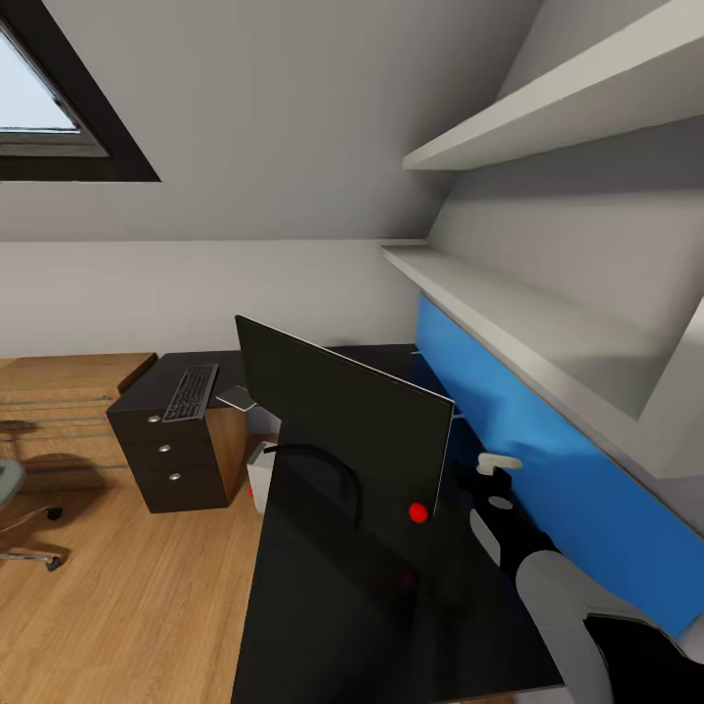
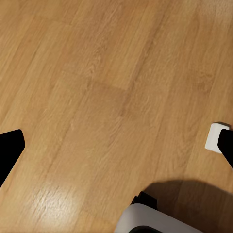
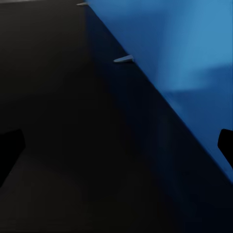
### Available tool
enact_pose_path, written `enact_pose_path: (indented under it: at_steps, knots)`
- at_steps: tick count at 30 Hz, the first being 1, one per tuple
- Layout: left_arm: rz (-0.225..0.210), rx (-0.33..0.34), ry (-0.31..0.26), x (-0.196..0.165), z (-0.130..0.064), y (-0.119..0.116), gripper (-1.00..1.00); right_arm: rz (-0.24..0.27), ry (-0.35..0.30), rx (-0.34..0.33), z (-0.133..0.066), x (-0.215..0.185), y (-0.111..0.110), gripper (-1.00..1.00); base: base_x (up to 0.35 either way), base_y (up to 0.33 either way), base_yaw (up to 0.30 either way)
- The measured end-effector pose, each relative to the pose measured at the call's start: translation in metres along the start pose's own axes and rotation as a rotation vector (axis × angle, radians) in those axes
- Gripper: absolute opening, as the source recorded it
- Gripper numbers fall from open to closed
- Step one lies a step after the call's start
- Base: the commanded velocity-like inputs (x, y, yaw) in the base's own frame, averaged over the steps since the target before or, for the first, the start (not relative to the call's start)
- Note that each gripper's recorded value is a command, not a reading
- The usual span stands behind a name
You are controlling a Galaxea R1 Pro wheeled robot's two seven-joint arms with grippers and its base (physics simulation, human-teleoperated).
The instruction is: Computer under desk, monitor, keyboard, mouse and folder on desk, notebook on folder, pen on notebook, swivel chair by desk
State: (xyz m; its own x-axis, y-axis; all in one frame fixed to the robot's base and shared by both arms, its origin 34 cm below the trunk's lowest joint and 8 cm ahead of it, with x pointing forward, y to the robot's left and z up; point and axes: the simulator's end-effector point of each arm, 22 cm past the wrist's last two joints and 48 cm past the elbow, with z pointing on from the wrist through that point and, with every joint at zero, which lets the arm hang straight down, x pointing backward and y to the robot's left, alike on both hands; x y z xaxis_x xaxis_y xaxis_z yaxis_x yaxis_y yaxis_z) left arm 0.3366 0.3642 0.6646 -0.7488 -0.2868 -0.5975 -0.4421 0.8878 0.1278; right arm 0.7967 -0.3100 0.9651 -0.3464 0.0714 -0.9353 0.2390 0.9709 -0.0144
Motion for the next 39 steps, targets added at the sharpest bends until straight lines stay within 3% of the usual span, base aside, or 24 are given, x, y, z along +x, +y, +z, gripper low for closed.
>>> enact_pose_path:
  at_steps: [13, 19, 27, 31, 39]
  knots:
    - [0.000, 0.000, 0.000, 0.000, 0.000, 0.000, 1.00, -0.006, -0.004, -0.015, -0.001, -0.001, 0.006, 1.00, 0.000, 0.000, 0.204]
    - [0.000, 0.000, 0.000, 0.000, 0.000, 0.000, 1.00, -0.081, -0.015, -0.123, -0.001, -0.002, 0.022, 1.00, 0.000, 0.000, 0.041]
    - [0.000, -0.001, 0.000, 0.000, 0.000, 0.001, 1.00, -0.120, -0.010, -0.219, -0.004, 0.002, 0.040, 1.00, 0.000, 0.000, 0.002]
    - [0.000, -0.002, -0.001, 0.000, 0.000, 0.001, 1.00, -0.176, -0.004, -0.315, -0.010, 0.007, 0.059, 1.00, 0.000, 0.000, 0.000]
    - [-0.002, -0.002, 0.000, 0.000, 0.000, 0.001, 1.00, -0.195, 0.012, -0.418, -0.019, 0.015, 0.083, 1.00, 0.000, 0.000, 0.000]
